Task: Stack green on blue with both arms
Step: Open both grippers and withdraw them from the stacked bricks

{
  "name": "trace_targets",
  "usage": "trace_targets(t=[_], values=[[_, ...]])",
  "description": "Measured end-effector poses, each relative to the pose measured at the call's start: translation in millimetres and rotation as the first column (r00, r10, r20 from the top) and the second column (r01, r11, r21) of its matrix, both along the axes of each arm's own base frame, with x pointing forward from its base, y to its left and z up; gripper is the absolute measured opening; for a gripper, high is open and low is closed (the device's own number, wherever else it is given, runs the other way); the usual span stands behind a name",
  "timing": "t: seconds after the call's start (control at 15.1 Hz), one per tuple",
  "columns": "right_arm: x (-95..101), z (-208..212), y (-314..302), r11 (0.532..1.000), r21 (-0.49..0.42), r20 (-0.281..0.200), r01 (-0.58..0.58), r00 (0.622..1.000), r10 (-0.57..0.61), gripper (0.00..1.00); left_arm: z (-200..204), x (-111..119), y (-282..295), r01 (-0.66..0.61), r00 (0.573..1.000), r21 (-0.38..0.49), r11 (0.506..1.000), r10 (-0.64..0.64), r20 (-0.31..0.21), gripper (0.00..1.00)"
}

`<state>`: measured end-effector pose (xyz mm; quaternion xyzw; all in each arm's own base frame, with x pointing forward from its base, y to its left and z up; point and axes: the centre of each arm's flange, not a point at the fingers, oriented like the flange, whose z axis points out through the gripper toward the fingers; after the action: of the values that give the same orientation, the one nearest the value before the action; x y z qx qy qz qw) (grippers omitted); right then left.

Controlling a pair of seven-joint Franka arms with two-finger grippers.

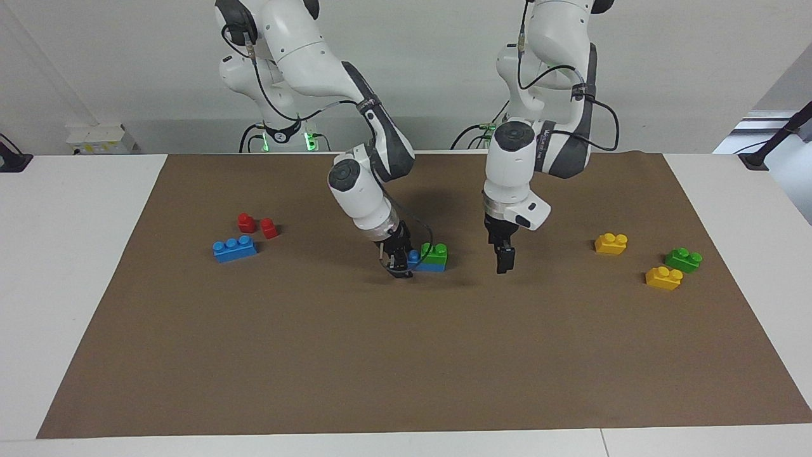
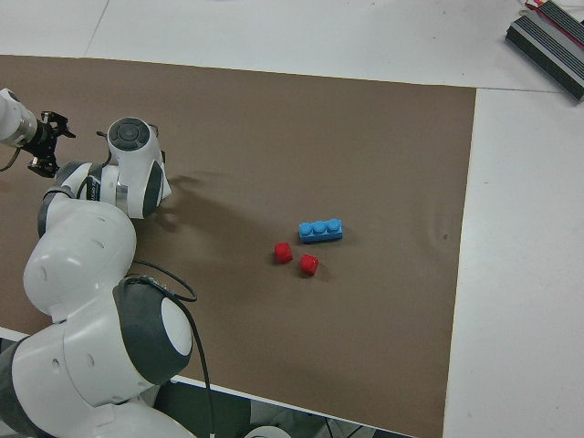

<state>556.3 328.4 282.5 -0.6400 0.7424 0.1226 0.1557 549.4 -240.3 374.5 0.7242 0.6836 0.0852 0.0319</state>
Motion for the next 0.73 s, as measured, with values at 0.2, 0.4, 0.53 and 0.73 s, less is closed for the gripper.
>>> trace_targets(t=[0.2,0.4,0.53,0.73], values=[[10.8,-1,-20,1.0,-0.002,-0.004,0.029,1.0,-0.029,0.8,8,23,53,0.069,0.997,0.032,0.997,-0.069,-0.018,1.0],[25.2,-1,-51,0.999,-0.006,-0.012,0.046,0.999,-0.046,0.85,18,37,94,0.144,0.989,0.053,0.988,-0.143,-0.023,1.0],[35.2,3,-71,1.0,-0.009,0.007,0.007,1.0,-0.007,0.9,24,39,108,0.234,0.972,0.073,0.97,-0.231,-0.049,1.0],[47.2,29,-99,0.992,-0.015,0.048,-0.124,0.991,0.124,1.0,38,39,120,0.408,0.911,0.096,0.908,-0.398,-0.107,1.0]])
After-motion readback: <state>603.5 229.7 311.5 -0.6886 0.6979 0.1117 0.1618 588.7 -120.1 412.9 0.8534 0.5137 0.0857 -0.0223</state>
